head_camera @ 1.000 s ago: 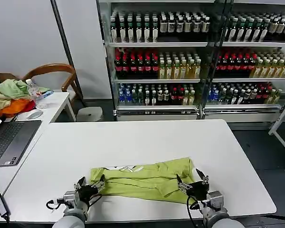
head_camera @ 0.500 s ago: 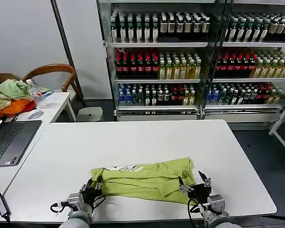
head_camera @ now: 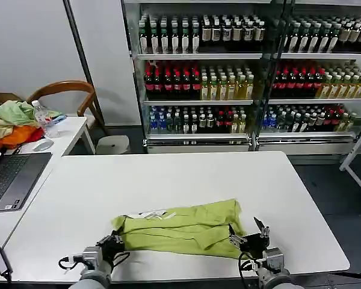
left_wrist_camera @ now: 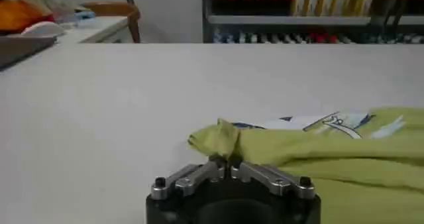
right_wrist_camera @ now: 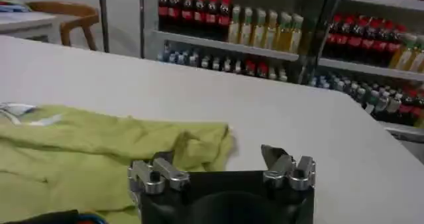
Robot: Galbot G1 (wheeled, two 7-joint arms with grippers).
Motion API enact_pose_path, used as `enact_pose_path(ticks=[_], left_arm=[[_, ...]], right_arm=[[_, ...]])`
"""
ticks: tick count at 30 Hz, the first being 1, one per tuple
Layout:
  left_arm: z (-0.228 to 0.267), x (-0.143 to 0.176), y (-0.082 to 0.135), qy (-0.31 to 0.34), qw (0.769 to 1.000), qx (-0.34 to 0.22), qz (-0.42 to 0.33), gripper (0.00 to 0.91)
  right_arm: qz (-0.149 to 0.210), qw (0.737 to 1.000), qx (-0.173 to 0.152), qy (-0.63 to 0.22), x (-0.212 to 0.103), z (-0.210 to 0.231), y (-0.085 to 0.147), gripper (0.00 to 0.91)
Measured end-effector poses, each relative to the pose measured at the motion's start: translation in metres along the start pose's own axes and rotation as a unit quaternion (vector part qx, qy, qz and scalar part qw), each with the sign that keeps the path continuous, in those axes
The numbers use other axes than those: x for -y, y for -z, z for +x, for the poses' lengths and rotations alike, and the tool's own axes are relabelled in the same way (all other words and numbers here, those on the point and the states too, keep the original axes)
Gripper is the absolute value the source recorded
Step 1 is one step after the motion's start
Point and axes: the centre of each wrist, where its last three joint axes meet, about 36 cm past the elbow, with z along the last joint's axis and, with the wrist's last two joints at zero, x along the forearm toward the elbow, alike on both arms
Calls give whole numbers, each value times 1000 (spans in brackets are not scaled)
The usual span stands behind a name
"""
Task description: Fold and organize the clothes.
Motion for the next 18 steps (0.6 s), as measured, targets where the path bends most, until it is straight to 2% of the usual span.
enact_pose_path(ticks=[12, 18], left_arm=[[13, -76, 29, 99, 993, 24, -59, 50], [16, -97, 38, 125, 988, 44, -80, 50]], right_arm=[[8, 1000, 10, -3, 3, -3, 3, 907], [7, 1000, 27, -6, 5, -2, 11, 907]])
